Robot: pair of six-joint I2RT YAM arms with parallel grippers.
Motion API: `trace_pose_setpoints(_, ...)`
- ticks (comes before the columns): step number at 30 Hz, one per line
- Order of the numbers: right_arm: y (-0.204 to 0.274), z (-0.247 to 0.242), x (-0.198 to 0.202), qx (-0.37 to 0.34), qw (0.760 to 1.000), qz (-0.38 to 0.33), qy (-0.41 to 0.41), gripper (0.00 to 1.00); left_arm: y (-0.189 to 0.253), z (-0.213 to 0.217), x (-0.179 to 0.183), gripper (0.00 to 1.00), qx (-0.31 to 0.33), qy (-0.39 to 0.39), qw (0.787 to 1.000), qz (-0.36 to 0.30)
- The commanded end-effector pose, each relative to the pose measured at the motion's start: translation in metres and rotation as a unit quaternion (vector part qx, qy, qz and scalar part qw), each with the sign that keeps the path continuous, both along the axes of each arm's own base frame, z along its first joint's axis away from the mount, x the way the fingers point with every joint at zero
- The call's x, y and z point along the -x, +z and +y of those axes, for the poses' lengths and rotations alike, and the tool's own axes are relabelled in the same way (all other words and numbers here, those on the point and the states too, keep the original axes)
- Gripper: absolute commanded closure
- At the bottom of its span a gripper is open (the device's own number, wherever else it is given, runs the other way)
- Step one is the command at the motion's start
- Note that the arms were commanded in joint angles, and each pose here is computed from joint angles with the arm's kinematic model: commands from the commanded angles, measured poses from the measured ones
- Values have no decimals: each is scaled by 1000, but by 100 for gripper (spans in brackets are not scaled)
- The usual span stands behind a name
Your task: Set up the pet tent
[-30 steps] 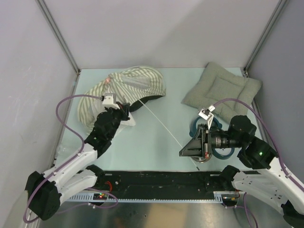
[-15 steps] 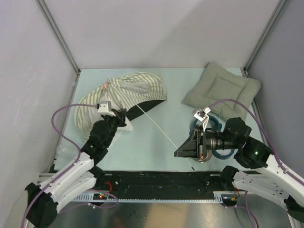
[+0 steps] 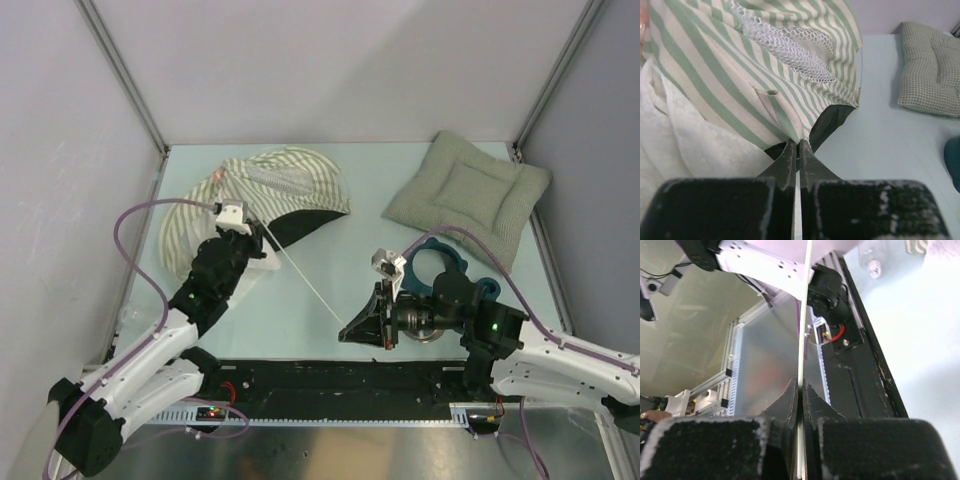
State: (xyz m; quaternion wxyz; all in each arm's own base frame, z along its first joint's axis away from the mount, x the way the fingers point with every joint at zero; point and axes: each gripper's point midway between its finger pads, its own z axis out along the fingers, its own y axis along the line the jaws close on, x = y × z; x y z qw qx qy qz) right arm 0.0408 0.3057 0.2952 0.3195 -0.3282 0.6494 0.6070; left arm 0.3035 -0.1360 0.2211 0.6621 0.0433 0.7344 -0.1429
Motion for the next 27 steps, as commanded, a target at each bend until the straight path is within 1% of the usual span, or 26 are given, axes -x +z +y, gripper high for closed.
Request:
trace_pose_setpoints(1, -2, -15, -30, 0, 994, -32, -103, 100, -6, -23, 4, 100, -63, -67, 995, 30)
trace_pose_setpoints(8, -45, -67, -1, 88, 988, 67, -110, 100, 10, -21, -2, 100, -56, -53, 997, 5)
trace_pose_setpoints(10, -57, -70, 8, 114, 984, 95, -94, 100, 13, -21, -1, 100, -63, -57, 996, -4)
trace_pose_setpoints(13, -74, -66, 21, 160, 973, 155, -60, 100, 16, -21, 0, 100, -71, -63, 995, -15)
trace_pose_setpoints(15, -77, -63, 24, 171, 967, 184, -45, 100, 17, -22, 3, 100, -73, -69, 995, -23)
trace_pose_setpoints(18, -62, -56, 21, 145, 968, 202, -34, 100, 15, -23, 9, 100, -73, -81, 993, -33)
trace_pose_setpoints(20, -50, -51, 12, 124, 969, 213, -29, 100, 11, -25, 14, 100, -88, -95, 991, -40)
trace_pose_setpoints(22, -39, -44, -2, 103, 969, 221, -28, 100, 6, -30, 20, 100, -106, -112, 987, -46)
trace_pose_setpoints(27, -3, -16, -47, 32, 976, 213, -17, 100, -1, -40, 31, 100, -138, -139, 979, -54)
